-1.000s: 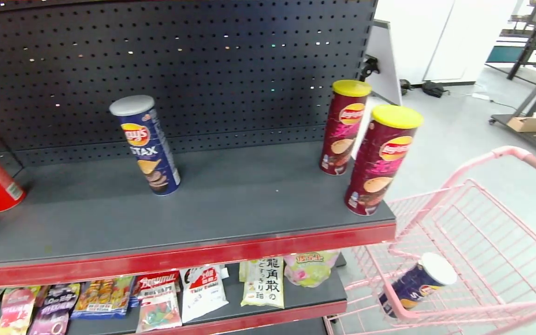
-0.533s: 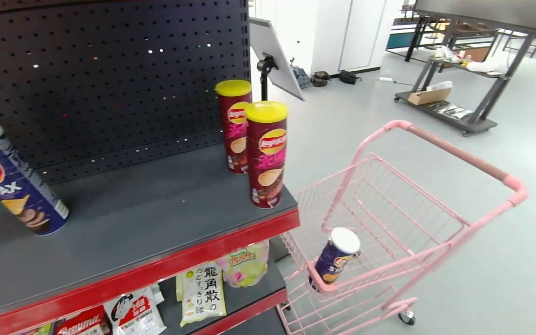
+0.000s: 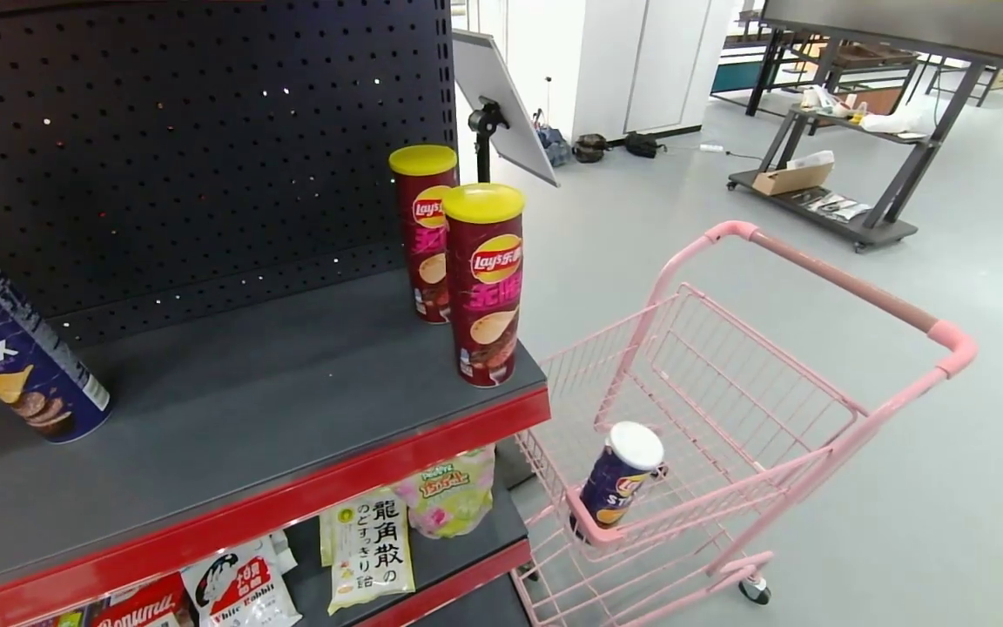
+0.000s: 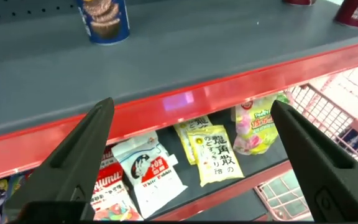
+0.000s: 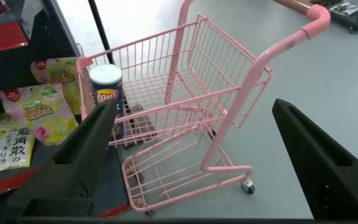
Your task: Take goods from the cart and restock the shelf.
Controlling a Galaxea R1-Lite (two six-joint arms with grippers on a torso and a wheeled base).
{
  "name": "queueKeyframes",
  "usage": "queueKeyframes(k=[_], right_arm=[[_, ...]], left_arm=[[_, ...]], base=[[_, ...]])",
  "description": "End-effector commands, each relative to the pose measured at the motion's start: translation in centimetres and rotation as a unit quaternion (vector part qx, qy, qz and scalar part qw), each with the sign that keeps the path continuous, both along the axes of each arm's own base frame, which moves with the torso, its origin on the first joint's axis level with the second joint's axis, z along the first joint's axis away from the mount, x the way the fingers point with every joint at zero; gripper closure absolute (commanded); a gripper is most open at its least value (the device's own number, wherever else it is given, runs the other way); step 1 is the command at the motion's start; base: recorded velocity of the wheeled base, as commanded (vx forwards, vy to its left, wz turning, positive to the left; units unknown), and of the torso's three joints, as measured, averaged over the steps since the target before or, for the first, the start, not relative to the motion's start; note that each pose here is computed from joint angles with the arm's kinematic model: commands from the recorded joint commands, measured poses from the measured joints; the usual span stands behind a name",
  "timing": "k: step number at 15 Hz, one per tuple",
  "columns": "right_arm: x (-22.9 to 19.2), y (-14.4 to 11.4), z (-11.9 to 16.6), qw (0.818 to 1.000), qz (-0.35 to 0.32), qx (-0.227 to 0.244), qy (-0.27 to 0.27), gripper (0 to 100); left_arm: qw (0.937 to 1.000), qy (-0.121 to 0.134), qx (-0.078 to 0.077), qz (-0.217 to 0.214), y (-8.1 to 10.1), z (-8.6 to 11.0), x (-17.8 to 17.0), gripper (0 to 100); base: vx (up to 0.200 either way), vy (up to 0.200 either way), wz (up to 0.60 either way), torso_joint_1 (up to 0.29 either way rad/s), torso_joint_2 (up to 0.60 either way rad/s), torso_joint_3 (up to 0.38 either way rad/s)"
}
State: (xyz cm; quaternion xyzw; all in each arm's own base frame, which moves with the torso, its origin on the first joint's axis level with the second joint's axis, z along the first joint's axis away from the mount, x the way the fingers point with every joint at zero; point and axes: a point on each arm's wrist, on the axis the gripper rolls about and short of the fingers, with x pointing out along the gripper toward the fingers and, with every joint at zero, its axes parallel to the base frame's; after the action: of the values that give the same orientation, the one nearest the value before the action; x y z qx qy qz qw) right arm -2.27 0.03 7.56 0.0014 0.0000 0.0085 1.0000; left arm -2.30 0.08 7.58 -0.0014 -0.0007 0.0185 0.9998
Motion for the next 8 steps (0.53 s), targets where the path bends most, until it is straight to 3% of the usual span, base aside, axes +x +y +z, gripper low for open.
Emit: queueKeyframes(k=[1, 8], right_arm=[[0.00, 0.00, 0.00, 1.000, 0.001, 0.000, 0.000, 0], [0.00, -0.01, 0.00, 1.000, 0.000, 0.001, 0.000, 0]], left_arm=[[1.0000, 0.001, 0.000, 0.001, 0.00, -0.01, 0.01, 0], [1.0000, 0.001, 0.000, 0.001, 0.00, -0.01, 0.01, 0]], base=[[0.000, 0.000, 0.00, -0.124, 0.35, 0.193], [0.000, 0.000, 0.00, -0.140, 0.37, 0.228]])
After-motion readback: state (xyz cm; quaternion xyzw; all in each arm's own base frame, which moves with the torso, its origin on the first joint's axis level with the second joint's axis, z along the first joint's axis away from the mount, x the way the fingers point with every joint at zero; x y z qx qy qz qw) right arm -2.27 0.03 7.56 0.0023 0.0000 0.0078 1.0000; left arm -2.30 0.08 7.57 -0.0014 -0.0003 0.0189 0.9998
